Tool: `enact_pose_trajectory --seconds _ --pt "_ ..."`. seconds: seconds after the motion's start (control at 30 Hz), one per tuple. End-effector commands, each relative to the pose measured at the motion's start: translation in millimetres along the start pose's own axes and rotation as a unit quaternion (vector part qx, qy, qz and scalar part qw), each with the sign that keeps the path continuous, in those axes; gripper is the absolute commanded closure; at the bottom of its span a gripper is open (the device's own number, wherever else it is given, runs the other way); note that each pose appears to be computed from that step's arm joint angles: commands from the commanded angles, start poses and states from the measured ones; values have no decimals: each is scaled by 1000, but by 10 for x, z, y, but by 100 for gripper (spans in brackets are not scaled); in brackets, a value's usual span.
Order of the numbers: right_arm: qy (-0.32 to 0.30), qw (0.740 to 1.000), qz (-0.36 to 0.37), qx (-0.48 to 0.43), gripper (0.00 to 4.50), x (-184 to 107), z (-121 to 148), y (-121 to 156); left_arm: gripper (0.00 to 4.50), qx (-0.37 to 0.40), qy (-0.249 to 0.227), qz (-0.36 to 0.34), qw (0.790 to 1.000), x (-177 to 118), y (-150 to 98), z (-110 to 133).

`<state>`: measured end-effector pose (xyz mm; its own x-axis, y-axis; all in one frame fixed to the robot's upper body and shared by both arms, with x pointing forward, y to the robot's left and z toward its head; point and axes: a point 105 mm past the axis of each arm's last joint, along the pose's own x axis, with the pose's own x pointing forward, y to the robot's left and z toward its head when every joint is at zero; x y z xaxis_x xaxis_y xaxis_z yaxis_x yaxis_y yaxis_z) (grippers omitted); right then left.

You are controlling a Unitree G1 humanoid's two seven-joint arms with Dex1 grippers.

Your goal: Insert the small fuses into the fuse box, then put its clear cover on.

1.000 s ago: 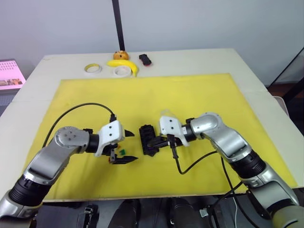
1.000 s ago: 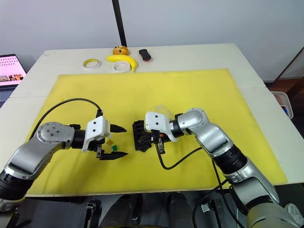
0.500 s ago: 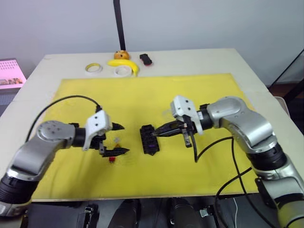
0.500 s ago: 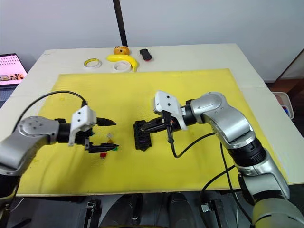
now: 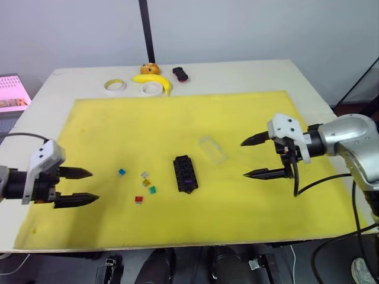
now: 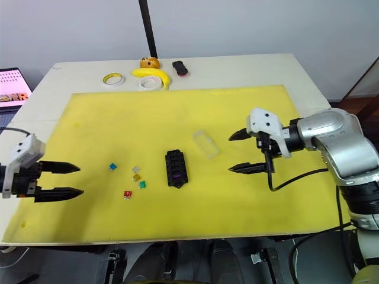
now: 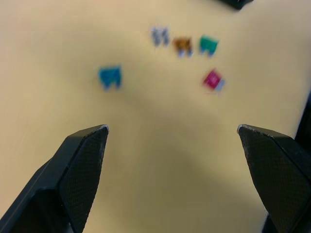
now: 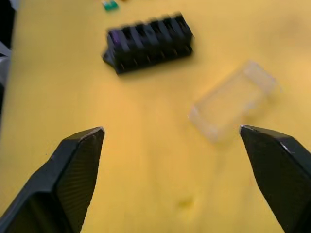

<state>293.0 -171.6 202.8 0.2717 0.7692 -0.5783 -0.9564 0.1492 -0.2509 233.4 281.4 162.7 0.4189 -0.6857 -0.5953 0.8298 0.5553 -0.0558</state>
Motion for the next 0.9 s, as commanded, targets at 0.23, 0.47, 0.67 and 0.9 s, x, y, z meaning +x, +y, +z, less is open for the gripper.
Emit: enact_pose_trajectory --seconds 0.23,0.47,0.67,0.9 --pt "-54 997 29 -53 6 119 406 136 0 -106 -83 -123 983 335 -317 179" --pt "-85 990 73 -82 6 275 707 336 0 -256 -89 -168 948 536 -407 -16" --pt "-85 991 69 -82 6 307 742 342 0 -352 -104 -169 915 642 -314 -119" --pt "-83 991 64 -82 6 314 757 340 0 -379 -94 -200 899 838 -425 -118"
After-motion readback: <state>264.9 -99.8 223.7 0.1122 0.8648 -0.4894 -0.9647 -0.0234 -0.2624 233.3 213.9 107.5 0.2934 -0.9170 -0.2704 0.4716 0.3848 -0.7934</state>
